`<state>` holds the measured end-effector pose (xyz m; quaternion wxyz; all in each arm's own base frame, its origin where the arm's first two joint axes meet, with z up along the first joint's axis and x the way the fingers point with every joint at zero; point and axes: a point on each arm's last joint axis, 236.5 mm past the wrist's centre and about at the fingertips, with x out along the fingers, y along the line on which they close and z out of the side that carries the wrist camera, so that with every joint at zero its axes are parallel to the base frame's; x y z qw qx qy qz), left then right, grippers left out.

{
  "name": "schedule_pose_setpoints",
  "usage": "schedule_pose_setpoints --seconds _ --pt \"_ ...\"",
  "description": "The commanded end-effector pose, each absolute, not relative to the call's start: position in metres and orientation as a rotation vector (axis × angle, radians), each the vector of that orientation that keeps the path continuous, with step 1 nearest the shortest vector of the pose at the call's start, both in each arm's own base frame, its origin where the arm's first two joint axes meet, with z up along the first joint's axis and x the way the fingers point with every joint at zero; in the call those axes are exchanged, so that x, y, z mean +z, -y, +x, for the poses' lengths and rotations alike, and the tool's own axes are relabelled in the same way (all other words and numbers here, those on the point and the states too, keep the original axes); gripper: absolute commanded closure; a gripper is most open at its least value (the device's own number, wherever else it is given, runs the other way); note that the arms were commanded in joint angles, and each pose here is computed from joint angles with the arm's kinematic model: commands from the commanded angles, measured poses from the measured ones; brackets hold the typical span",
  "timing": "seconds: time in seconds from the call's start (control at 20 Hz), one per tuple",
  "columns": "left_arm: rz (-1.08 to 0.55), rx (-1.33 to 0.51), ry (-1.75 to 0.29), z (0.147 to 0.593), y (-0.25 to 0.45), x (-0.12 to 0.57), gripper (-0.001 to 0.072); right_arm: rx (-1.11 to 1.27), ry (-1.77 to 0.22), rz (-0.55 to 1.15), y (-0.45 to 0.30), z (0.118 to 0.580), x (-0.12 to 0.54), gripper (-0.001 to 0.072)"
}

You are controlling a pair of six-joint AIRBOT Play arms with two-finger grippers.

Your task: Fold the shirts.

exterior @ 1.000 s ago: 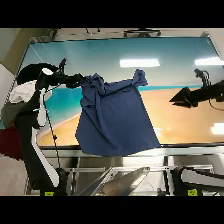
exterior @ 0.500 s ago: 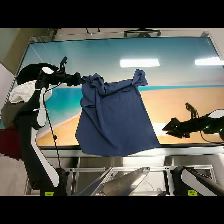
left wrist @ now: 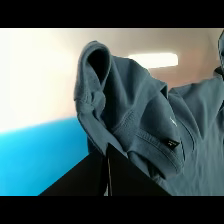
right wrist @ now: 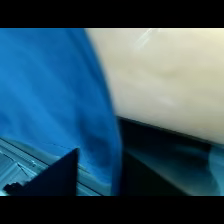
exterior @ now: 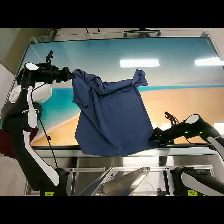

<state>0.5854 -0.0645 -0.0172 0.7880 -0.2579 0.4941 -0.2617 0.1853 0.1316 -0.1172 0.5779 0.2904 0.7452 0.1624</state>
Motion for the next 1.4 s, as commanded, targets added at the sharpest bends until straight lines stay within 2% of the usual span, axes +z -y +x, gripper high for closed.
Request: schedule_pose_setpoints --seconds 0.0,0.1,0.25,0.5,0.65,0.75,0.9,1.1,1.15,1.2,1.25,1.3,1.35 --pt "-0.564 -0.572 -1.085 0.577 0.054 -0.014 0.0686 0.480 -1.681 0.668 -0.161 0.199 -0.112 0.0685" --pt "-0.573 -0.573 -1.101 0.573 0.048 -0.014 0.0687 0.467 -1.582 0.610 -0.152 0.235 -0.103 0.0688" --pt "-0.616 -0.578 -1.185 0.552 0.038 -0.015 0.0687 0.349 -1.393 0.443 -0.095 0.330 -0.077 0.0689" --pt "-0.600 -0.540 -1.515 0.478 0.029 -0.044 0.0688 0.298 -1.166 0.355 -0.026 0.507 -0.027 0.0689" --pt "-0.661 -0.559 -1.666 0.420 0.057 -0.058 0.0687 0.355 -1.117 0.339 -0.030 0.574 -0.017 0.0688" --pt "-0.666 -0.548 -1.777 0.372 0.073 -0.074 0.0687 0.369 -1.117 0.349 -0.037 0.594 -0.026 0.0688" --pt "-0.595 -0.483 -1.903 0.315 0.076 -0.095 0.0686 0.358 -1.152 0.366 -0.041 0.591 -0.054 0.0688" --pt "-0.605 -0.438 -1.891 0.300 0.075 -0.103 0.0686 0.342 -1.176 0.398 -0.040 0.587 -0.062 0.0676" --pt "-0.602 -0.436 -1.880 0.303 0.074 -0.103 0.0686 0.323 -1.183 0.423 -0.039 0.587 -0.062 0.0565" --pt "-0.589 -0.441 -1.858 0.309 0.073 -0.103 0.0686 0.319 -1.182 0.430 -0.037 0.587 -0.062 0.0341" --pt "-0.577 -0.444 -1.836 0.316 0.072 -0.101 0.0686 0.308 -1.186 0.444 -0.036 0.587 -0.062 0.0317" --pt "-0.565 -0.444 -1.809 0.325 0.071 -0.097 0.0686 0.296 -1.189 0.460 -0.032 0.586 -0.061 0.0390" --pt "-0.553 -0.446 -1.786 0.333 0.069 -0.092 0.0686 0.285 -1.203 0.477 -0.025 0.583 -0.060 0.0424"
